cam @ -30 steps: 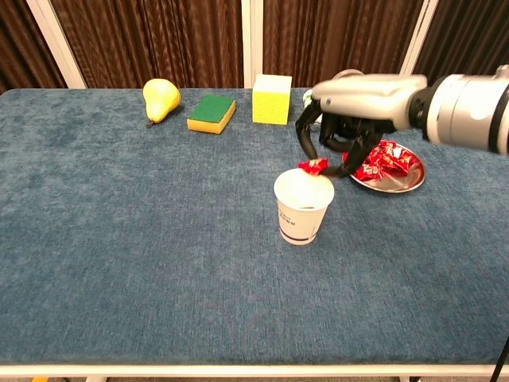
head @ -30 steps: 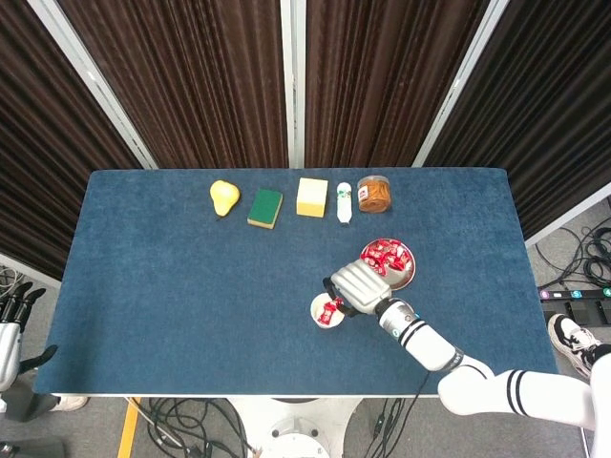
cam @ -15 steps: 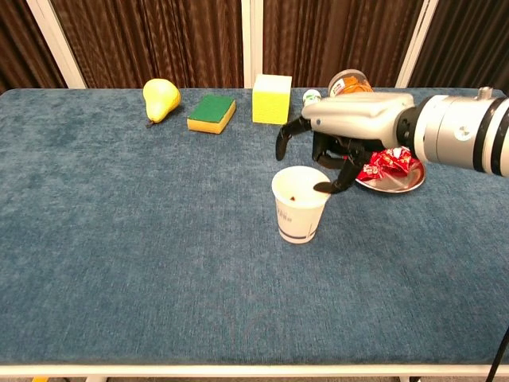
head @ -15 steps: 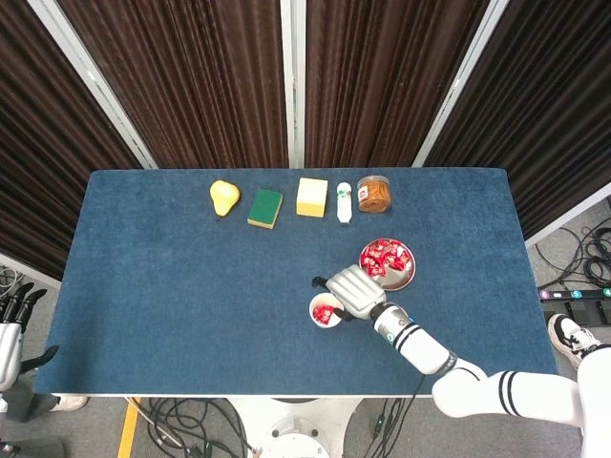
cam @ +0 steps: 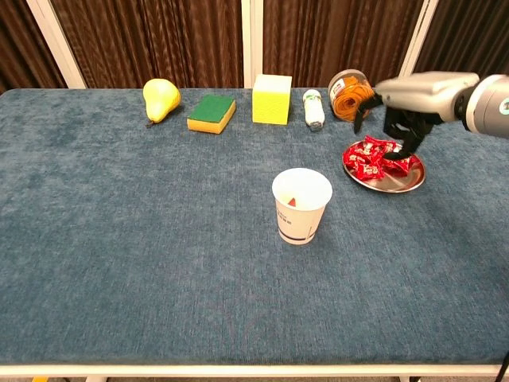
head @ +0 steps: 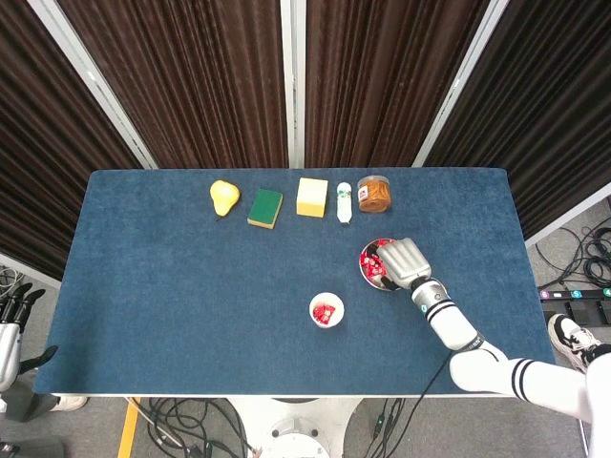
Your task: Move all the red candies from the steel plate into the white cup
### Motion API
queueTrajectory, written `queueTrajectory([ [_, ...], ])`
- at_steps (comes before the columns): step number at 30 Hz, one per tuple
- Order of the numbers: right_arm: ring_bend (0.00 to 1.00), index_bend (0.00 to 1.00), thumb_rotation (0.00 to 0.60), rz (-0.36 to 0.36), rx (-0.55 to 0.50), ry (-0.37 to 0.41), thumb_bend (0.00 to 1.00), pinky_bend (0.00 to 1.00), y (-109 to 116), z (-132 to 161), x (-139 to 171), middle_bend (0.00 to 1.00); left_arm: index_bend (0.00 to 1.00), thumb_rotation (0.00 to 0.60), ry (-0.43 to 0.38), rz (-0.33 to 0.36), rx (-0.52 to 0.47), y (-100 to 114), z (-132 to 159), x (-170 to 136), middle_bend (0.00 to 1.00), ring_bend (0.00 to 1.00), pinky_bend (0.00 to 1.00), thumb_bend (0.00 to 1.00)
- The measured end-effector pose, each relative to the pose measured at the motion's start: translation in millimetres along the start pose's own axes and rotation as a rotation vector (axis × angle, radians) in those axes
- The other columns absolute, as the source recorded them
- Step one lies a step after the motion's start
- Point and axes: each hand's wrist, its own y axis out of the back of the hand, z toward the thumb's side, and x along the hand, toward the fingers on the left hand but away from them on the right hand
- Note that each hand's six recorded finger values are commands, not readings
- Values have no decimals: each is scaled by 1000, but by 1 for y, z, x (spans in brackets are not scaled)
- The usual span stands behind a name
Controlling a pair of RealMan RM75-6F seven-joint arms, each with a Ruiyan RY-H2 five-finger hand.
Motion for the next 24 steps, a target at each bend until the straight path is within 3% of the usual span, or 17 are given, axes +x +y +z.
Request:
queueTrajectory([
  [7,889,347,600,48,31,-44,225,1000,-21,-7,-17,856,219,600,7,0,-1,1,-1,-1,212,209,205,0],
  [24,891,423,600,63,57,-82,209,1000,-33,-3,-38,856,220,600,22,0,-8,-2,-7,-3,212,210,204,0],
])
